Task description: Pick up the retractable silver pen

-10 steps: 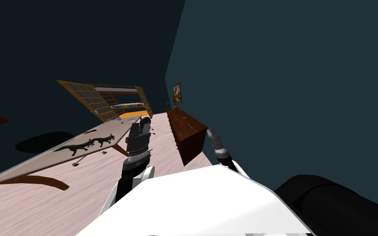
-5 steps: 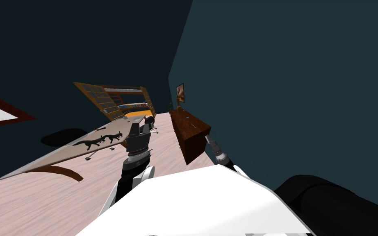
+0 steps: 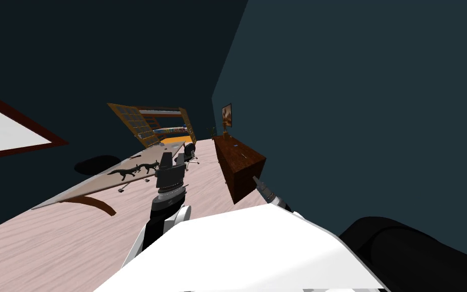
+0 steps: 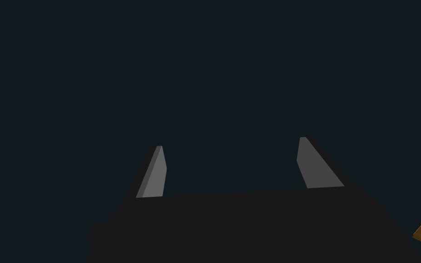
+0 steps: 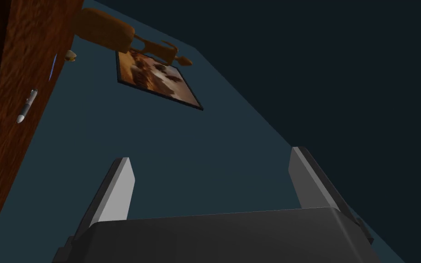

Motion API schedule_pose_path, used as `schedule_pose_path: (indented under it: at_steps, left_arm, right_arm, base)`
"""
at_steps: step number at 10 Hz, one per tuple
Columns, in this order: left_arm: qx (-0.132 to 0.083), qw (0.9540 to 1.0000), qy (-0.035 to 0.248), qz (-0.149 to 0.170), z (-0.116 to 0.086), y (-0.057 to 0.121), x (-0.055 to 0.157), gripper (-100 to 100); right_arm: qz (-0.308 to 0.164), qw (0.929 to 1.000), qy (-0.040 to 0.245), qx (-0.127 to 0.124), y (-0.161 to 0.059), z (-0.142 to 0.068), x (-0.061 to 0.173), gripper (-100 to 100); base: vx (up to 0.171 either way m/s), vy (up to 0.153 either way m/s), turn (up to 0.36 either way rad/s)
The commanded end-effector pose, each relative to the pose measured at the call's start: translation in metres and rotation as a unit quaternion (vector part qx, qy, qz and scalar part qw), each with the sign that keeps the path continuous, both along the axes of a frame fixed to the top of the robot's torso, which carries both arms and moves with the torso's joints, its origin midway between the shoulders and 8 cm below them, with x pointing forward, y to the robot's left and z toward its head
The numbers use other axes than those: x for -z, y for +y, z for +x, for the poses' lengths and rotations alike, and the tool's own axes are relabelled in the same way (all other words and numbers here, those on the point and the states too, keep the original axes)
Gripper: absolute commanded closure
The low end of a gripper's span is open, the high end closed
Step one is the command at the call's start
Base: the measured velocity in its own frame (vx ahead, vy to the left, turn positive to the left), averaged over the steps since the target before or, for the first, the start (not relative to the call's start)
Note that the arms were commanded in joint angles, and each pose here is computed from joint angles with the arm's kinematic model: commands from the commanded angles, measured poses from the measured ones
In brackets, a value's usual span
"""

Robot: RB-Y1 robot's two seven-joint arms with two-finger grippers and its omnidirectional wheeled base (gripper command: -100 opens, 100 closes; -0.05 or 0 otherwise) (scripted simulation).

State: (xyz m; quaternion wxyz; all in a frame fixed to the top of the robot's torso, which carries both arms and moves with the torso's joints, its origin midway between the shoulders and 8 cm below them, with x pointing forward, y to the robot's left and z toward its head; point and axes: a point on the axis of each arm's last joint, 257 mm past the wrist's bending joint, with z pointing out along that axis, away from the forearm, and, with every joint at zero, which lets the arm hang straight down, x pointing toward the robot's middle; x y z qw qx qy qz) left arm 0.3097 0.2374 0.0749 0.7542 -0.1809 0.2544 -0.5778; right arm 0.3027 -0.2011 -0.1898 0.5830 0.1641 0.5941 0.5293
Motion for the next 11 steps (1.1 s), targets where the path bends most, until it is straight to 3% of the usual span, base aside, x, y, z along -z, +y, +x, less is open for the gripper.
schedule_pose_path:
  at_steps: [1, 2, 3, 4, 5, 6, 7, 10, 11]
  left_arm:
    - [0.000, 1.0000, 0.000, 0.000, 0.000, 0.000, 0.000, 0]
    - [0.000, 1.0000, 0.000, 0.000, 0.000, 0.000, 0.000, 0]
    - [0.000, 1.0000, 0.000, 0.000, 0.000, 0.000, 0.000, 0]
    - [0.000, 1.0000, 0.000, 0.000, 0.000, 0.000, 0.000, 0]
    - [0.000, 1.0000, 0.000, 0.000, 0.000, 0.000, 0.000, 0]
    - [0.000, 1.0000, 0.000, 0.000, 0.000, 0.000, 0.000, 0]
    - [0.000, 1.0000, 0.000, 0.000, 0.000, 0.000, 0.000, 0]
    - [0.000, 1.0000, 0.000, 0.000, 0.000, 0.000, 0.000, 0]
    - [0.000, 1.0000, 0.000, 0.000, 0.000, 0.000, 0.000, 0]
  right_arm:
    - [-0.017, 0.9997, 0.015, -0.008, -0.004, -0.004, 0.011, -100]
    - [-0.038, 0.9983, 0.042, -0.014, -0.008, -0.013, 0.036, -100]
    - [-0.045, 0.9979, 0.044, -0.019, -0.010, -0.014, 0.037, -100]
    - [-0.067, 0.9949, 0.071, -0.025, -0.017, -0.024, 0.061, -100]
    - [-0.074, 0.9942, 0.072, -0.030, -0.019, -0.026, 0.062, -100]
    - [-0.096, 0.9899, 0.099, -0.034, -0.028, -0.036, 0.085, -100]
    - [-0.105, 0.9885, 0.101, -0.040, -0.031, -0.038, 0.086, -100]
    - [-0.156, 0.9743, 0.154, -0.051, -0.059, -0.062, 0.128, -100]
    - [-0.170, 0.9712, 0.157, -0.060, -0.064, -0.064, 0.129, -100]
  base:
    - [0.010, 0.062, 0.035]
    - [0.018, 0.088, 0.068]
    - [0.018, 0.075, 0.028]
    - [0.016, 0.090, 0.085]
    - [0.014, 0.080, 0.030]
    - [0.020, 0.088, 0.067]
    - [0.023, 0.076, 0.023]
    - [0.012, 0.081, 0.046]
    - [0.021, 0.061, 0.023]
